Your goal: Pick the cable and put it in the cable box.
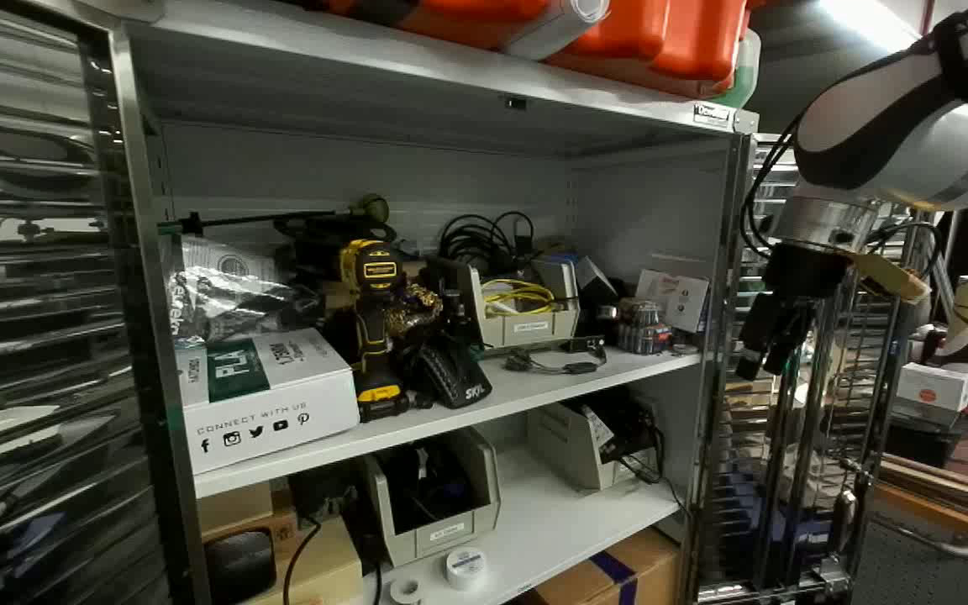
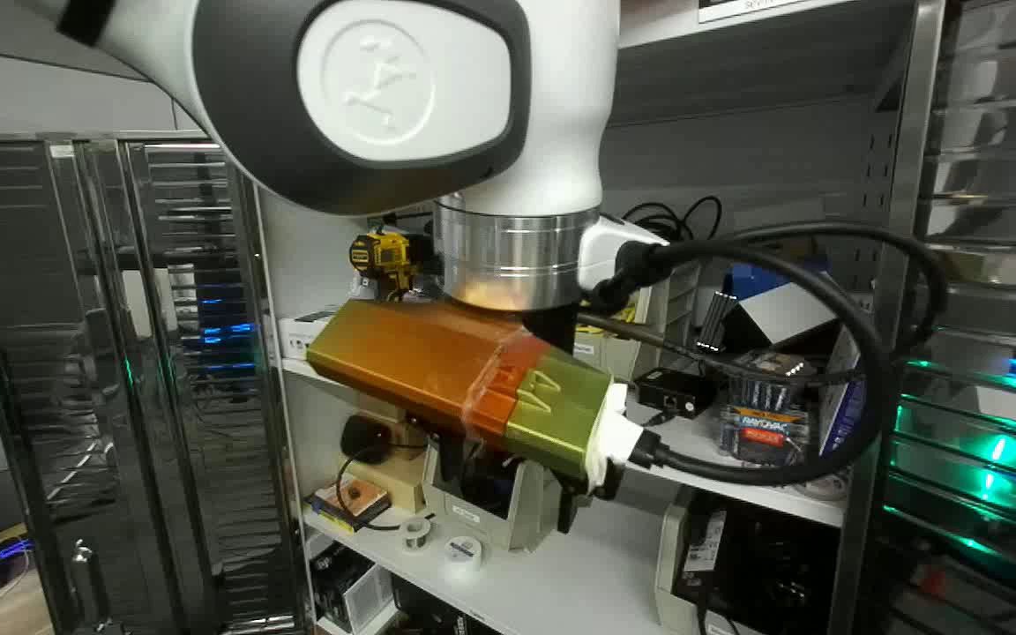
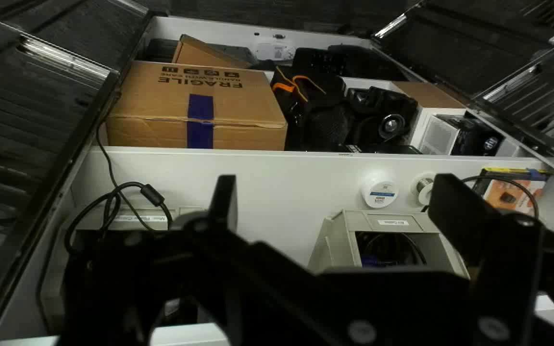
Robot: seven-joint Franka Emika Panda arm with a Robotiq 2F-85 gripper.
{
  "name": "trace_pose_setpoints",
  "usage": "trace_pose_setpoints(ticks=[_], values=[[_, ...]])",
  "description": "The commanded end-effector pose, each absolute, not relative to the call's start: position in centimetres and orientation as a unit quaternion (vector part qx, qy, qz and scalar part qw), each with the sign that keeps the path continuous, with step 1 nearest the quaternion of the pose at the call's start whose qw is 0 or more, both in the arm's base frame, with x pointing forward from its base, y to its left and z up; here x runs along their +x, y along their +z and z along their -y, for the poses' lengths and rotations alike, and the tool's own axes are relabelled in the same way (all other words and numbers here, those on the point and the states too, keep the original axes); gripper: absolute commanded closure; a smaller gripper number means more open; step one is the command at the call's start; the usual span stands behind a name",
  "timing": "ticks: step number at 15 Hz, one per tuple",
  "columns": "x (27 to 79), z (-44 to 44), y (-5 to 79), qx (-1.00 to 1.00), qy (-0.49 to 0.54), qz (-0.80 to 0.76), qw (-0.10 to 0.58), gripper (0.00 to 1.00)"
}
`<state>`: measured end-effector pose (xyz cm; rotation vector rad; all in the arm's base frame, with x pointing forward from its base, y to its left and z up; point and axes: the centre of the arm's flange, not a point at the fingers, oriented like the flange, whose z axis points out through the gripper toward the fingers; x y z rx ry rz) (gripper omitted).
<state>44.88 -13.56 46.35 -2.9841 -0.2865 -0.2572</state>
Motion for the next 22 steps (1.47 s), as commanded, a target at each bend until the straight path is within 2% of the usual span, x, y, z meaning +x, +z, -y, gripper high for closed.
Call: trace_pose_setpoints(ticks=[1,7,11,22], values=[[45.0,13.6,46.6,-0.989,-0.088,0.095,0.065,0.00],[45.1,13.7,47.1,-0.989,-0.093,0.095,0.064,0.00],[47.6,14.3,46.2,-0.987,-0.076,0.132,0.059,0.00],[54.8,7.0,43.9,-0.908,-0.054,0.415,0.000,0.00]])
